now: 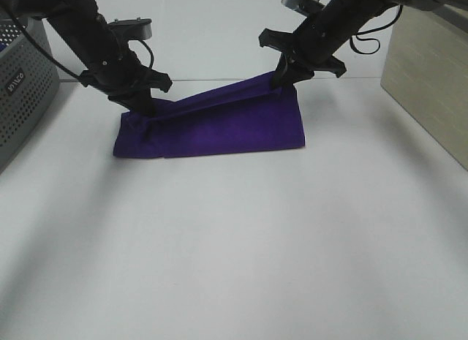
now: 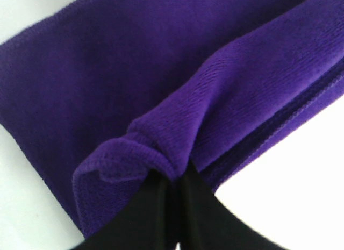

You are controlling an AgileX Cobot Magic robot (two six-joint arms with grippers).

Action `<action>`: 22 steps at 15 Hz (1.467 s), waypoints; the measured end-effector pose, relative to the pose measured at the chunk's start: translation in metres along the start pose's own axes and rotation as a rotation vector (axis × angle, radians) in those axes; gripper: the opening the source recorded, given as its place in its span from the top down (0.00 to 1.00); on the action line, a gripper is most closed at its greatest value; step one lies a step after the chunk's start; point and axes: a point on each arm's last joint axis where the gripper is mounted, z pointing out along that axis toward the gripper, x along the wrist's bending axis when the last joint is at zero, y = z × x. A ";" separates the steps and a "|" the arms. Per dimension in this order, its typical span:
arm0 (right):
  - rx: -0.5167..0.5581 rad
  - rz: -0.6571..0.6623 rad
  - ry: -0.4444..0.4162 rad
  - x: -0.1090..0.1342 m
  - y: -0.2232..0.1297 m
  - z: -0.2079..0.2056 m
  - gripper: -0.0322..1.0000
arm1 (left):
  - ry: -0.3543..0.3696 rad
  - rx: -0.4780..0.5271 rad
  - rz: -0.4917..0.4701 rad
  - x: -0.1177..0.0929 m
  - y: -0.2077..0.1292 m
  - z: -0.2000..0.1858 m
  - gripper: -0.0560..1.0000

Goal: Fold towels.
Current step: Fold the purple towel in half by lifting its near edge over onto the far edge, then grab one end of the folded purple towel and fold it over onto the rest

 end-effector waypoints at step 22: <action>0.058 -0.093 -0.048 -0.001 0.015 -0.007 0.17 | 0.086 0.087 -0.116 0.041 0.016 -0.016 0.23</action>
